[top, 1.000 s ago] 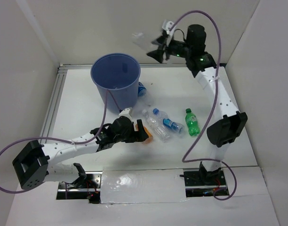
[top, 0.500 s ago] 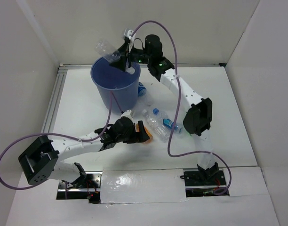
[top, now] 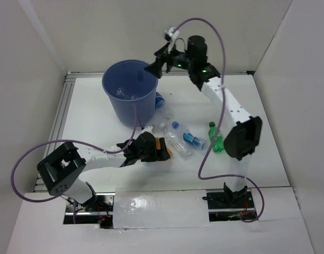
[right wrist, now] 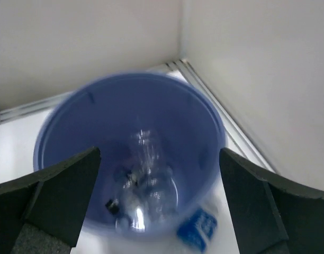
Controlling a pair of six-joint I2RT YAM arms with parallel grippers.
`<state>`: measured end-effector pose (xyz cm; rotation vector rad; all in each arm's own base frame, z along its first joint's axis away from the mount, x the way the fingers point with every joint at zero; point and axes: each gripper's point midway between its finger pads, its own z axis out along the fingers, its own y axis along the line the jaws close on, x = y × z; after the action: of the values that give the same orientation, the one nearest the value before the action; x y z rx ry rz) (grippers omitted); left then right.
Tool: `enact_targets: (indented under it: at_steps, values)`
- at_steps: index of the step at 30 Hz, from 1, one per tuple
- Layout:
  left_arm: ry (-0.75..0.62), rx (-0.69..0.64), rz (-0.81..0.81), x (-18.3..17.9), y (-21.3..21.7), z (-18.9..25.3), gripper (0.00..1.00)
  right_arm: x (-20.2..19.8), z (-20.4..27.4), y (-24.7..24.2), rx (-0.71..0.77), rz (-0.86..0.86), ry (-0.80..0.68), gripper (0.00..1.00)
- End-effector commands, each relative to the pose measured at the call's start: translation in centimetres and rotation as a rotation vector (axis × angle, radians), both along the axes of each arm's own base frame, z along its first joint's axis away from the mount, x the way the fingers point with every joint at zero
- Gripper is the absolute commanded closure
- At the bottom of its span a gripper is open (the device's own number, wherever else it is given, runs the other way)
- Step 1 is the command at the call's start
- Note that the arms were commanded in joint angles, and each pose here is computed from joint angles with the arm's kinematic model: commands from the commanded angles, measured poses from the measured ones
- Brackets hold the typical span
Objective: Put the plastic bottles in the bin
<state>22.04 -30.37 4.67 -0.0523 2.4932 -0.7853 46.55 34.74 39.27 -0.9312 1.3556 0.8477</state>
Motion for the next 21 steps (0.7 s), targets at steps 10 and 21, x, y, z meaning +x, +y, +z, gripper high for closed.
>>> enact_targets:
  at_steps: [10, 21]
  values:
    - [0.060, -0.123, 0.045, 3.1, -4.6, 0.5, 0.01, -10.4, -10.0, -16.3, -0.211, -0.195, 0.173, 0.00]
    - [0.211, -0.223, 0.217, 1.8, -4.2, 2.7, 0.01, -16.9, -18.1, -21.0, -0.231, -0.253, 0.363, 0.00]
